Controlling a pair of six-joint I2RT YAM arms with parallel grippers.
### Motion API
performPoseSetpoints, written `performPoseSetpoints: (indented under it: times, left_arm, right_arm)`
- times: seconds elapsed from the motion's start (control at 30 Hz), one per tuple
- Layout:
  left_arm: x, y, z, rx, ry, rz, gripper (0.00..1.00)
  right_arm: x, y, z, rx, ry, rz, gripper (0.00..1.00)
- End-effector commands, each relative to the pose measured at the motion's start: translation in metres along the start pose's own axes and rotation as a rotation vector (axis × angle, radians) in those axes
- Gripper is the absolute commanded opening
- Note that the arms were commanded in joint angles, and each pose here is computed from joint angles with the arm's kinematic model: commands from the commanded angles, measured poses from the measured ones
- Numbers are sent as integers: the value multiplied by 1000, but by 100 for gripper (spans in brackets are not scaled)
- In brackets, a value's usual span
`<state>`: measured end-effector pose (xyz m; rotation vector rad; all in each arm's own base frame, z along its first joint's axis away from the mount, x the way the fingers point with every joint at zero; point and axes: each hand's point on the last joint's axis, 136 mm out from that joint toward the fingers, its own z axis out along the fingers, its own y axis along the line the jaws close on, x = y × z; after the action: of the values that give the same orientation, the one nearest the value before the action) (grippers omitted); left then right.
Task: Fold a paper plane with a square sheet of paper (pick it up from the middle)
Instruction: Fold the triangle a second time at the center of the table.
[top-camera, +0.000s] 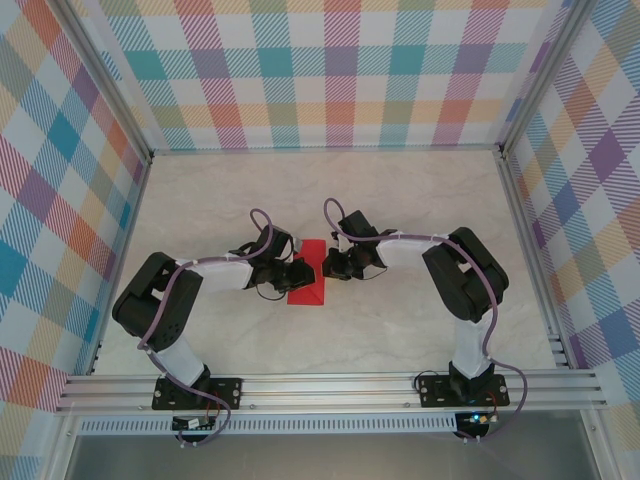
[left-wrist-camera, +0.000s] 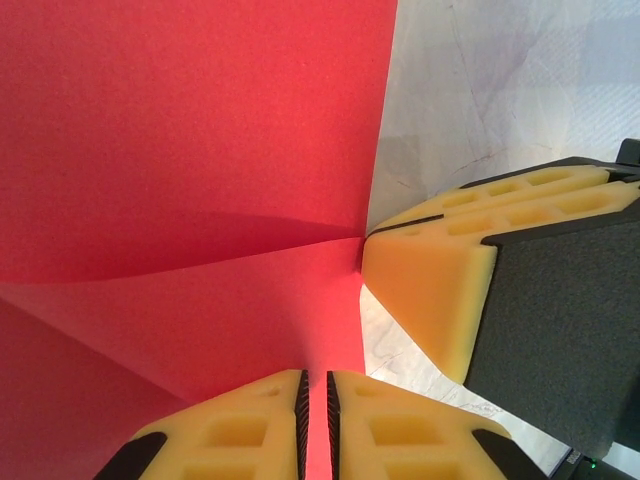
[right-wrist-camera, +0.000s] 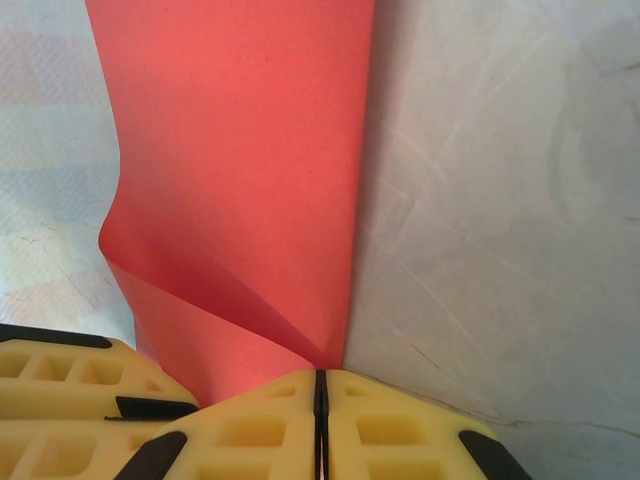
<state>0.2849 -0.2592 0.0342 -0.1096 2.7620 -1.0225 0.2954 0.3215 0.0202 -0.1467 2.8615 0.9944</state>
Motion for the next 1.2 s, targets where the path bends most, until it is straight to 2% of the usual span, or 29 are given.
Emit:
performPoseSetpoints:
  times: [0.0,0.8,1.17]
  left_arm:
    - [-4,-2,2,11,6,-8,16]
    - [-1,19,9,-73,10,-40,13]
    - [-2,25,9,-109,4,-77,12]
  right_arm:
    - [-2,-2,5,14,6,-11,10]
    - [-4,-2,9,17,22,-4,13]
    - [-11,13,-15,3,-46,-11,19]
